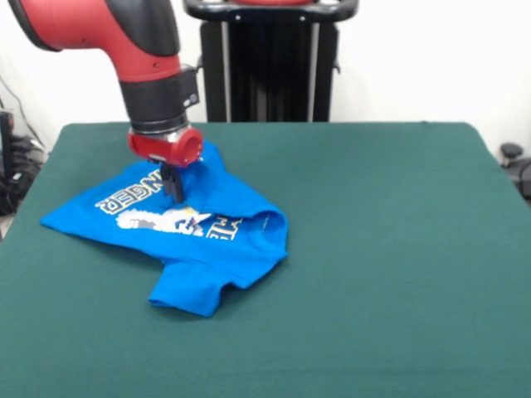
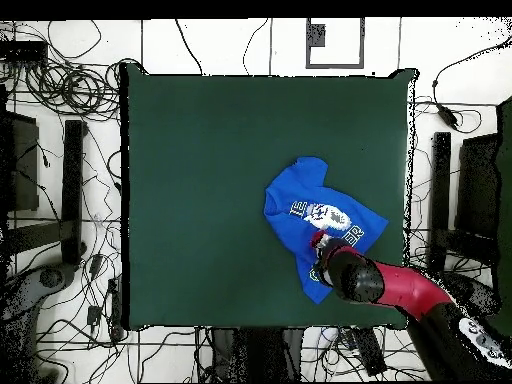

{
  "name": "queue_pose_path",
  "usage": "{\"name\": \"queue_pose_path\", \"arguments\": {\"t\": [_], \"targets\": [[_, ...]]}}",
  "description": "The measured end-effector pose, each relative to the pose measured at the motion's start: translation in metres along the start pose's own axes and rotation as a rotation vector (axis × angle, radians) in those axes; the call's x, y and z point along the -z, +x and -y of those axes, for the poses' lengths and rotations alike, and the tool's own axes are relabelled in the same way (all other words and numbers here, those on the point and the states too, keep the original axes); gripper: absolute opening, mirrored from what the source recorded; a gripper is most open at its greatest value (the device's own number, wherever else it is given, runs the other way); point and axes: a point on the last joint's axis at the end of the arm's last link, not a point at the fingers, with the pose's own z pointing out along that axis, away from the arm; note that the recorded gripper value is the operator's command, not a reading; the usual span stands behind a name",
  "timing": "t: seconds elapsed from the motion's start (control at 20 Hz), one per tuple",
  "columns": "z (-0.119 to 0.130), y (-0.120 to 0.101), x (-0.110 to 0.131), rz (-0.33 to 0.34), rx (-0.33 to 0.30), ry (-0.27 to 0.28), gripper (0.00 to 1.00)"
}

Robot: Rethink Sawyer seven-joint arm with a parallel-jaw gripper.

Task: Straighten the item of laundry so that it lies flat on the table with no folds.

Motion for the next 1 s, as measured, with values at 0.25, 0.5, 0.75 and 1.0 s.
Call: {"name": "queue_pose_path", "arguments": {"t": [0.25,0.5,0.75,1.0], "targets": [[-0.029,0.015,-0.003,0.093,0.050,-0.037,0.00],[-0.053,0.034,-0.005,0.135,0.056,-0.090,0.00],[-0.056,0.044,-0.009,0.141,0.010,-0.108,0.00],[-0.057,0.046,-0.009,0.156,-0.022,-0.099,0.00]]}}
